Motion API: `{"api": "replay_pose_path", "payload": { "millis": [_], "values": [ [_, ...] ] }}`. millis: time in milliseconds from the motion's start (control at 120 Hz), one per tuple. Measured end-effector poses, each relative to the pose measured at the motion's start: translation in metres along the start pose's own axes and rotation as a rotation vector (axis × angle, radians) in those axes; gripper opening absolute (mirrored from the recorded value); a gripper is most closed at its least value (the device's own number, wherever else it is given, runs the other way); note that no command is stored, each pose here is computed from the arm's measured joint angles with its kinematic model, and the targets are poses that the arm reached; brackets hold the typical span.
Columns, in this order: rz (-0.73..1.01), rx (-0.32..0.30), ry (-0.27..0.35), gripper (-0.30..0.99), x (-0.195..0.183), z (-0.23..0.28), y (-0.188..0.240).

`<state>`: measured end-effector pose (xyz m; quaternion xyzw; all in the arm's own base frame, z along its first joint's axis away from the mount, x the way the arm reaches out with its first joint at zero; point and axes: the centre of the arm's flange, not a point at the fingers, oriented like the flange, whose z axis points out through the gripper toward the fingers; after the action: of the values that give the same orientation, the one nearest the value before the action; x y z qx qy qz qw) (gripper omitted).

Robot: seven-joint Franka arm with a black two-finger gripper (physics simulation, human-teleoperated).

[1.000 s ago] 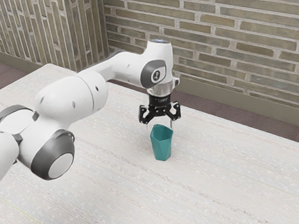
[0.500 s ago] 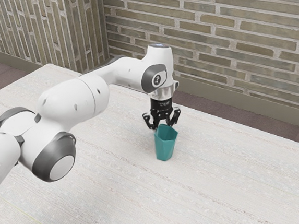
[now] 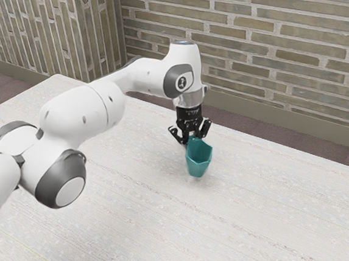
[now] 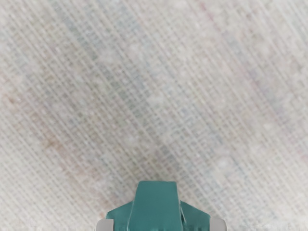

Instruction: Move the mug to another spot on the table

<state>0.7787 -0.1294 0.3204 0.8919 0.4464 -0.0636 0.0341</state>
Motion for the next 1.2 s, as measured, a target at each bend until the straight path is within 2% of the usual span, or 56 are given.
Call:
{"api": "replay_pose_path", "payload": {
  "millis": [125, 217, 358, 700, 908, 1200],
  "values": [
    [-0.019, -0.009, -0.011, 0.06, -0.003, -0.032, -0.01],
    [-0.046, 0.004, -0.056, 0.02, -0.007, -0.046, -0.031],
    [-0.077, 0.008, -0.117, -0.01, -0.024, -0.058, -0.082],
    [-0.118, 0.003, -0.177, -0.05, -0.061, -0.054, -0.196],
    [-0.185, -0.028, -0.167, -0.06, -0.031, -0.063, -0.238],
    [-0.293, -0.016, -0.161, -0.07, 0.031, -0.051, -0.285]
  ]
}}
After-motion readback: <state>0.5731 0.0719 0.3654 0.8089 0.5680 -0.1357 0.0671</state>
